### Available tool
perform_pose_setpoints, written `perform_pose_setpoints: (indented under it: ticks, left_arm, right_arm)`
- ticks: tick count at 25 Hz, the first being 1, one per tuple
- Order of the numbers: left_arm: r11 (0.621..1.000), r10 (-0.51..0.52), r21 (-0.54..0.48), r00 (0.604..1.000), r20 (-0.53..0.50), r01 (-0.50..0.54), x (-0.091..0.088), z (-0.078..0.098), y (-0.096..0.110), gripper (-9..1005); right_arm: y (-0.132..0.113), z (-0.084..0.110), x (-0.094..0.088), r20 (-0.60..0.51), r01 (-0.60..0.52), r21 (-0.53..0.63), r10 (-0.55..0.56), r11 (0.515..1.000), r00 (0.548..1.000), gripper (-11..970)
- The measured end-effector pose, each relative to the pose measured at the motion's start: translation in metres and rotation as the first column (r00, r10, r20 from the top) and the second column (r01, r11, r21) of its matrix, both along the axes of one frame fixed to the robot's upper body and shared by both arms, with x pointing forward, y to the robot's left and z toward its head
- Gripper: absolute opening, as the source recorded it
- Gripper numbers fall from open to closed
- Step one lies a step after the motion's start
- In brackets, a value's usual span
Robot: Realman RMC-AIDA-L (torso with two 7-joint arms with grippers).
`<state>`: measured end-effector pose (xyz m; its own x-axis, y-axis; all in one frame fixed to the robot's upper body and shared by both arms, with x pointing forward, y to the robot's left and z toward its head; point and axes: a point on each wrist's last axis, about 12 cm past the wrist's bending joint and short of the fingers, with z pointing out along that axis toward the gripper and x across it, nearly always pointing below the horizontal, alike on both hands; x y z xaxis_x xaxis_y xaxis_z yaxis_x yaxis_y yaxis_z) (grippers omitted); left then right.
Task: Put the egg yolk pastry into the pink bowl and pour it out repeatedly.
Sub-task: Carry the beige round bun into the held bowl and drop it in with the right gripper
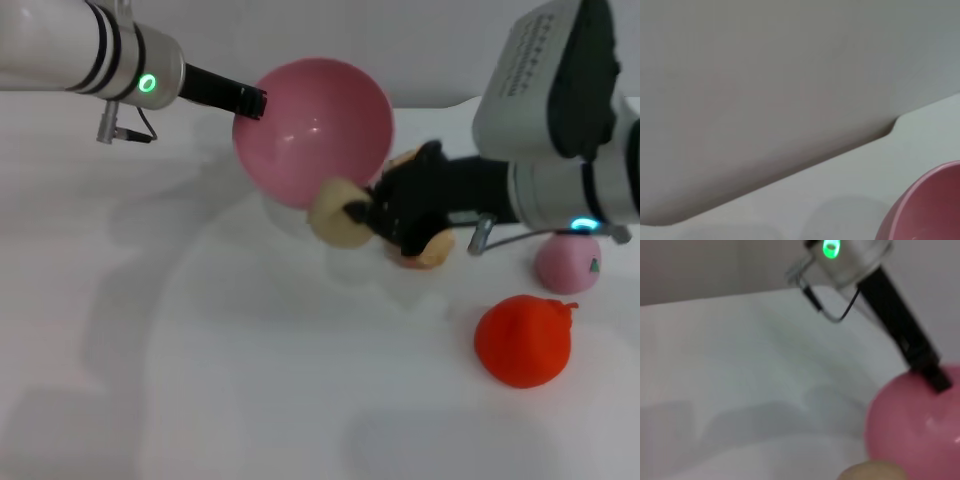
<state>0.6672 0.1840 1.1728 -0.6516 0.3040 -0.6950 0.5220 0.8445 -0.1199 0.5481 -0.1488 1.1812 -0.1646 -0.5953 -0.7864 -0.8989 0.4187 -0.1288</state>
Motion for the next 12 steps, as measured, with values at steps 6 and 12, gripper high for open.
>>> perform_pose_setpoints:
  ticks: [6,12]
  left_arm:
    - [1.0,-0.02,0.006,1.0,-0.023,0.02,-0.004,-0.005,-0.004,45]
    - [0.999,-0.046,0.018,0.997,-0.062,0.047,-0.01,-0.01,-0.007,45]
  right_arm:
    - [-0.007,0.02,0.002,0.08,0.035,0.027,-0.037,0.999,0.996,84]
    - [-0.01,0.02,0.009,0.101,0.077,0.053,-0.082,0.996,0.992,76]
